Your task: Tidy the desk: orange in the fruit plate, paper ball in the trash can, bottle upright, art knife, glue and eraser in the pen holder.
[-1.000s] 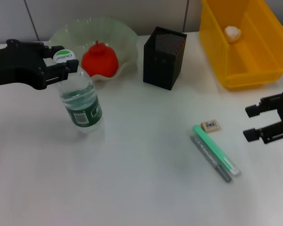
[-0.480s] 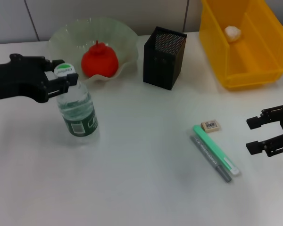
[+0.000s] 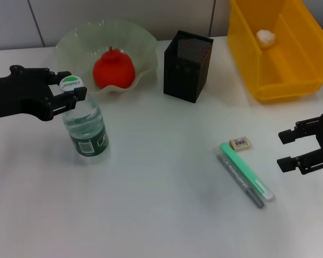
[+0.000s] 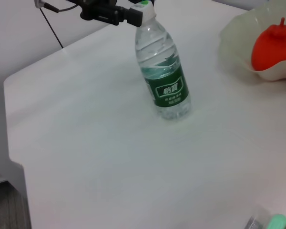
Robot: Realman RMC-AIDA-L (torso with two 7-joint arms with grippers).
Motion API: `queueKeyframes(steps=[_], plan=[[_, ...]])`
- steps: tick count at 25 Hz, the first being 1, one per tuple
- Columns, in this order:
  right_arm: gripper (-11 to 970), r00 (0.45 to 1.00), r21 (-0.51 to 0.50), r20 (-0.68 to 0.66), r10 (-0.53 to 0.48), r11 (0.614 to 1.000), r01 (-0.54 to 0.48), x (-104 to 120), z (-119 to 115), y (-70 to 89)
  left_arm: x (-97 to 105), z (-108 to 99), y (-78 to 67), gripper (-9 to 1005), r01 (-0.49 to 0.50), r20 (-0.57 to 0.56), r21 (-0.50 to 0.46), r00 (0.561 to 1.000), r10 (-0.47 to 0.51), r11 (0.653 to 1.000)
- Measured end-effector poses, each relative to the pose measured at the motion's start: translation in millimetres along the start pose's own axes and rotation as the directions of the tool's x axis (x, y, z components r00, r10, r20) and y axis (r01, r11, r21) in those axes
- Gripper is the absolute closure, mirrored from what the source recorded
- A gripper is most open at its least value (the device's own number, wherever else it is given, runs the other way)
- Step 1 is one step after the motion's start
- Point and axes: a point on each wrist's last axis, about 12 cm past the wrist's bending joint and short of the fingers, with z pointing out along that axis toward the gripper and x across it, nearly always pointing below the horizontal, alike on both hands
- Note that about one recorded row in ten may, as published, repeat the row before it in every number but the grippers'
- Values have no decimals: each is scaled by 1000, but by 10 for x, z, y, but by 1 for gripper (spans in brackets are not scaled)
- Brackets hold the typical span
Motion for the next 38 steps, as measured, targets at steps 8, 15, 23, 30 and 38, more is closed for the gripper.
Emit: queueKeyframes(steps=[8, 15, 23, 30, 38], plan=[[213, 1000, 5, 4, 0, 1000, 0, -33, 22, -12, 31, -25, -12, 546, 25, 21, 1, 999, -25, 1000], [213, 1000, 2, 6, -1, 1000, 1, -39, 42, -6, 74, -29, -38, 414, 31, 12, 11, 999, -31, 999], [214, 1000, -1, 8, 0, 1000, 0, -36, 49, -4, 47, -307, -42, 349, 56, 86, 18, 995, -57, 998], [214, 1000, 7, 2, 22, 1000, -22, -135, 44, -24, 438, -623, -166, 353, 50, 97, 72, 994, -56, 996], [215, 978, 115, -170, 121, 988, -102, -443, 106, -61, 1080, -501, -374, 358, 82, 157, 230, 980, -120, 970]])
